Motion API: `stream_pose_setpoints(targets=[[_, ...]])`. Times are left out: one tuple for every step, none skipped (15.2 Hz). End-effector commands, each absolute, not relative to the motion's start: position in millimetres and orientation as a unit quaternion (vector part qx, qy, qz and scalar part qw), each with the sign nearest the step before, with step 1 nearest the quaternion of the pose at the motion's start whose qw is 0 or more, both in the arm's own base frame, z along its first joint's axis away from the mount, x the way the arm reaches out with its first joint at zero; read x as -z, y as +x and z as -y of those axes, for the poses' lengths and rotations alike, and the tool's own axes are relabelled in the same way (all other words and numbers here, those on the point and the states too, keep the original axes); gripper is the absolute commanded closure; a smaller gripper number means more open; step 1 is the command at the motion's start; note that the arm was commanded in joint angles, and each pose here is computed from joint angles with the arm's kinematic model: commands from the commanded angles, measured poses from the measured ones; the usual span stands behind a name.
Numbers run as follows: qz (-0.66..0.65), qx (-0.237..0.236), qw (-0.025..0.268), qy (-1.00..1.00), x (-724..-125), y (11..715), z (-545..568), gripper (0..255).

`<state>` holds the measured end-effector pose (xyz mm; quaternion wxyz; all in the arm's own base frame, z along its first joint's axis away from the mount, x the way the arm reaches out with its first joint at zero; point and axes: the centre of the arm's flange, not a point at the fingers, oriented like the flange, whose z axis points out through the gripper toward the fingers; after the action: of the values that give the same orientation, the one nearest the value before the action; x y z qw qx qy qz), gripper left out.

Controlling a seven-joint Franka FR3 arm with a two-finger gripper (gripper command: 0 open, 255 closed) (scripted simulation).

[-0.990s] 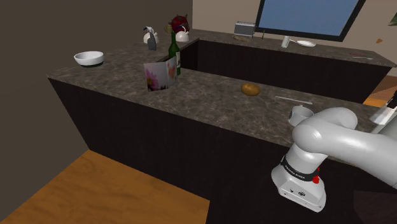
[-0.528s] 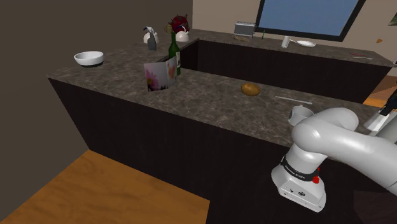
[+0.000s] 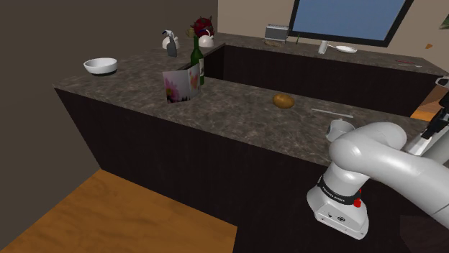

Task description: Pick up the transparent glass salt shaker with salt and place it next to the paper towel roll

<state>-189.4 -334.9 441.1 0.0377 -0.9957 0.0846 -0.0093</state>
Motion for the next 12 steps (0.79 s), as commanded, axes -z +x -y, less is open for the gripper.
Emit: stream_pose_setpoints(targets=[[-0.085, 0.009, 0.037, -0.996, -430, -190, 334, 255], [-0.085, 0.009, 0.037, -0.996, -425, -190, 334, 255], [-0.085, 0.009, 0.037, -0.996, -420, -190, 334, 255], [-0.085, 0.009, 0.037, -0.996, -415, -190, 334, 255], [-0.085, 0.009, 0.037, -0.996, -409, -190, 334, 255], [-0.085, 0.009, 0.037, -0.996, -404, -190, 334, 255], [-0.085, 0.009, 0.037, -0.996, -399, -190, 334, 255], [-0.085, 0.009, 0.037, -0.996, -394, -190, 334, 255], [-0.085, 0.009, 0.037, -0.996, -388, -190, 334, 255], [-0.085, 0.009, 0.037, -0.996, -383, -190, 334, 255], [-0.085, 0.009, 0.037, -0.996, -374, -190, 334, 255], [-0.085, 0.009, 0.037, -0.996, -374, -190, 334, 255]])
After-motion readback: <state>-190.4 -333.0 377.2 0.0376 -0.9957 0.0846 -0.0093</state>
